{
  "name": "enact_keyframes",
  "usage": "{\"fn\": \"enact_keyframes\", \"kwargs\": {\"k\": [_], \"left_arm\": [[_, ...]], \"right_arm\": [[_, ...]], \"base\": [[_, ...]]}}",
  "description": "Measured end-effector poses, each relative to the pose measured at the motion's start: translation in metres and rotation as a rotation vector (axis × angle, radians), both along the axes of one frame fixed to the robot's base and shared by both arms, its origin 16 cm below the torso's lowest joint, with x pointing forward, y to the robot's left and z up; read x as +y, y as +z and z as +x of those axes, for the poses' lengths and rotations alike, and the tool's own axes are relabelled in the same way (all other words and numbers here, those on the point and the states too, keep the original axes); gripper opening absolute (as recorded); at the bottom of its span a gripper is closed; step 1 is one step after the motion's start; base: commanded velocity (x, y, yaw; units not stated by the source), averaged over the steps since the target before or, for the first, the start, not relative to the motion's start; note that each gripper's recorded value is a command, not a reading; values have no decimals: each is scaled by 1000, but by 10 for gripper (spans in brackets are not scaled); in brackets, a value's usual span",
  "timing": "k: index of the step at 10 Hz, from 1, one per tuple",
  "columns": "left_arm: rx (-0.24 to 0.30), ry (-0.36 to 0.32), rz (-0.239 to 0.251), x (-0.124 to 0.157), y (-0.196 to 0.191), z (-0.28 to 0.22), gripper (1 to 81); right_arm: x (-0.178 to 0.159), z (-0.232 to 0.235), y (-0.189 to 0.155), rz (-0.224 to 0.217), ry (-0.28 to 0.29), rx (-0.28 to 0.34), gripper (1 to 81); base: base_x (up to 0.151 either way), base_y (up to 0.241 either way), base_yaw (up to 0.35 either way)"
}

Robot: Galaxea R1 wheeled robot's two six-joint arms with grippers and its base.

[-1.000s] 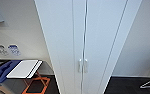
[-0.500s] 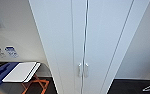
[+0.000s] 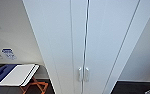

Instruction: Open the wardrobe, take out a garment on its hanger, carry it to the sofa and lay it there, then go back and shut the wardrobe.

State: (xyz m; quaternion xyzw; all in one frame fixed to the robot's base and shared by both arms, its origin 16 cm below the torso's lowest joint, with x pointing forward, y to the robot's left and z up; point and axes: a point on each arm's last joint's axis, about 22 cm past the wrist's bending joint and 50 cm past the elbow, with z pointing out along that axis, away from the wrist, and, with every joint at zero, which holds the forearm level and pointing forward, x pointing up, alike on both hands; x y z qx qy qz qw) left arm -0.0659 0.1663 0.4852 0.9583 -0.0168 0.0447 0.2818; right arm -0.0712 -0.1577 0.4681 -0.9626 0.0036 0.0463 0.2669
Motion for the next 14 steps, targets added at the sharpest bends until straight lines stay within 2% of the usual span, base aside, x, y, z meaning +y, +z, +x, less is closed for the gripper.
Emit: {"fn": "enact_keyframes", "kwargs": {"k": [5,10,13,14], "left_arm": [[0,-1,0,0,0,0,811],[13,-9,-1,-2,0,-4,811],[13,-7,-13,7,8,-2,811],[11,-3,-33,7,16,1,811]], "right_arm": [[1,0,0,1,0,0,811],[3,8,0,6,-1,-8,811],[10,18,16,59,-10,-16,811],[7,28,25,83,-14,-25,811]], "base": [[101,0,0],[0,0,0],[0,0,0],[0,0,0]]}}
